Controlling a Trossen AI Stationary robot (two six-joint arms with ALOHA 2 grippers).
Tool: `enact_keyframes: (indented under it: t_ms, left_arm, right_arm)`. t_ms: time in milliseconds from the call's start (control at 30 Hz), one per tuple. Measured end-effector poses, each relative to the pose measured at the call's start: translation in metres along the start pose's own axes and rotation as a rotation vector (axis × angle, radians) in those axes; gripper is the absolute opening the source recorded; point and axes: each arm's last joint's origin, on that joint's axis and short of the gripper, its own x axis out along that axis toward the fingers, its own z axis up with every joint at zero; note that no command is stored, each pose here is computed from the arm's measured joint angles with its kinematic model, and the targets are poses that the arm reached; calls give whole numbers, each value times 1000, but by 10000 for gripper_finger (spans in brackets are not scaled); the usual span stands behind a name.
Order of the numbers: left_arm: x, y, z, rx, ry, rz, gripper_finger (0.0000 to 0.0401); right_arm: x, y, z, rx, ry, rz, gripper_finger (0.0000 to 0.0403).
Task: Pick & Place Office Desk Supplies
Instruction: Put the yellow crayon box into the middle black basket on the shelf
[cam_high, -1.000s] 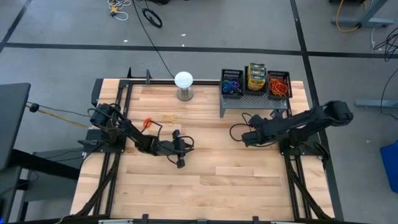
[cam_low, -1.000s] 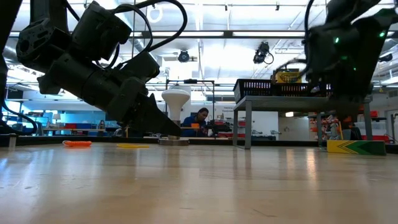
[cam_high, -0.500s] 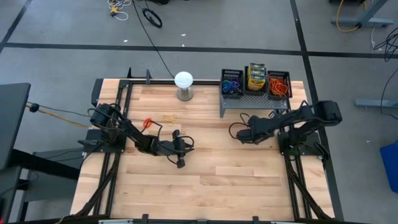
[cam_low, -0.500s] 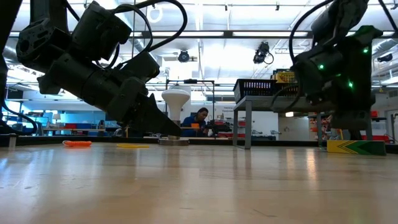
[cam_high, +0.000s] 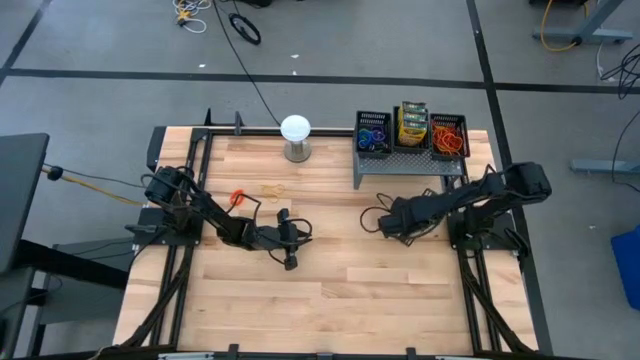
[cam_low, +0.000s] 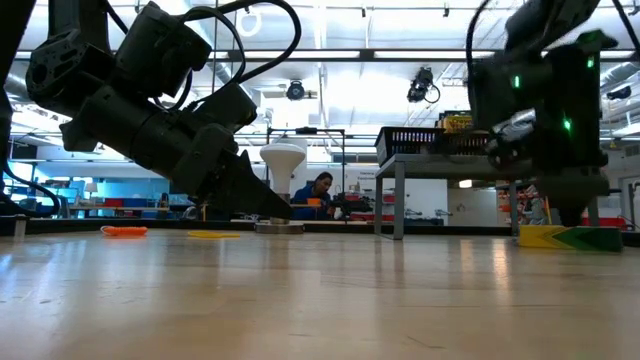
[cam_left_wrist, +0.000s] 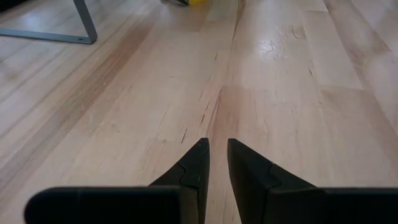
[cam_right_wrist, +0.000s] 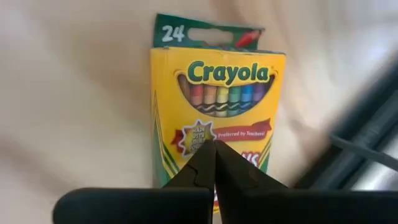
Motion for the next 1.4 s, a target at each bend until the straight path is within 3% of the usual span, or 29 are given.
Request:
enact_keyframes:
  t_ms: [200,333,467,667,933,1067,1300,1400]
  left_arm:
    - [0,0,0,0,0,0,63]
    - [0,0,0,0,0,0,63]
    - [0,0,0,1,2,0,63]
    - [0,0,0,4,2,0,63]
    - [0,0,0,3,0,-1,63]
    - [0,0,0,4,0,-1,63]
    - [0,0,0,3,0,-1,63]
    - [0,0,0,3,0,-1,63]
  right_arm:
    - [-43,22,2,-75,-195,277,6]
    - [-76,31,0,-142,-348,397,7]
    - [-83,22,-8,-106,-331,330,7]
    - [-56,-6,-22,39,-163,30,7]
    - [-4,-11,-21,80,-84,60,7]
    - [-2,0,-18,33,-105,195,7]
    - [-32,50,-14,-200,-326,708,7]
    - [-42,59,-16,-217,-430,763,12]
